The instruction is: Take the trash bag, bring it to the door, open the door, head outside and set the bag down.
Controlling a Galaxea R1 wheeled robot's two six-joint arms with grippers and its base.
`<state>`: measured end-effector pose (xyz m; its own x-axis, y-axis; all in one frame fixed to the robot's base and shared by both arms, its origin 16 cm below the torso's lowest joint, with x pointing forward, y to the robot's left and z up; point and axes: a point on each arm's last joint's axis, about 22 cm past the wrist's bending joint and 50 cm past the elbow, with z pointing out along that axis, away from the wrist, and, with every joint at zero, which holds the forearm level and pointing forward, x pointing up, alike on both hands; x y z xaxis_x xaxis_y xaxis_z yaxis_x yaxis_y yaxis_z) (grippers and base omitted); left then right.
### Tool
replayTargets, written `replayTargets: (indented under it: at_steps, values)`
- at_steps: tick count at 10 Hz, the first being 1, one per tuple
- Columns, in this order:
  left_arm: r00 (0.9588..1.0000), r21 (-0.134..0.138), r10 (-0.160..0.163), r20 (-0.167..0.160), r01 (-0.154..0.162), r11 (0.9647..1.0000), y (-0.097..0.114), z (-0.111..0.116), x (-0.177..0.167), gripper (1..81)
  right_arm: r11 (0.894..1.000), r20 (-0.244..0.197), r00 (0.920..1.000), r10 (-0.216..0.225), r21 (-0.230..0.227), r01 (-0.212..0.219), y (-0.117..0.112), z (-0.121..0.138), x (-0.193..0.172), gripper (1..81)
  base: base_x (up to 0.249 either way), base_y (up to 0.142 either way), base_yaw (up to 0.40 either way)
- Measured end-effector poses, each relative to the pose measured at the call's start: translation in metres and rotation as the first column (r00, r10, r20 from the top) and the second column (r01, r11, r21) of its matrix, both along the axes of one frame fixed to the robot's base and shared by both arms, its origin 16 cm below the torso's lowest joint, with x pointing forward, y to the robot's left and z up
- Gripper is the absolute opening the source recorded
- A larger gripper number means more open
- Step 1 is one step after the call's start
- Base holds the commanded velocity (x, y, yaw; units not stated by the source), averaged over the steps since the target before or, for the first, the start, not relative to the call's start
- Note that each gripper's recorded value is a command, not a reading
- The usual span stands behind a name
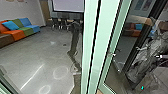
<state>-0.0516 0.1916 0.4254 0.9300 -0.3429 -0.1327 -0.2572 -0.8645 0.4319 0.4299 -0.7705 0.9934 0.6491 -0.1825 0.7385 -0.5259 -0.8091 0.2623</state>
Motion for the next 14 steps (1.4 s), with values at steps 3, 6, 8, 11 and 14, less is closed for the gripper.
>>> replayTargets:
  at_steps: [3, 6, 8, 11, 14]
  values:
    - [1.0000, 0.000, 0.000, 0.000, 0.000, 1.0000, 0.000, 0.000, 0.000, 1.0, 0.999, 0.026, 0.9997, 0.004, -0.043, -0.003, -0.032, 0.006, -0.011, 81.1, 0.000, 0.000, 0.000]
    - [1.0000, 0.001, 0.000, -0.001, 0.000, 1.0000, 0.000, 0.000, 0.000, 1.0, 0.997, 0.046, 0.9986, -0.025, -0.071, 0.028, -0.065, 0.018, -0.037, 81.1, 0.000, 0.000, 0.000]
    - [1.0000, 0.000, 0.000, 0.000, 0.000, 1.0000, 0.000, 0.000, 0.000, 1.0, 0.992, 0.023, 0.9984, -0.051, -0.117, 0.053, -0.082, 0.023, -0.052, 81.1, 0.000, 0.000, 0.000]
    - [1.0000, -0.005, 0.000, -0.001, 0.000, 1.0000, -0.004, 0.000, -0.001, 1.0, 0.988, -0.029, 0.9892, -0.144, -0.066, 0.142, -0.080, 0.010, -0.077, 81.1, 0.000, 0.000, 0.000]
    - [1.0000, -0.010, 0.000, -0.002, 0.000, 0.9999, -0.008, 0.001, -0.002, 1.0, 0.968, -0.154, 0.9879, 0.019, 0.250, 0.021, 0.072, -0.098, -0.037, 81.1, 0.000, 0.000, 0.000]
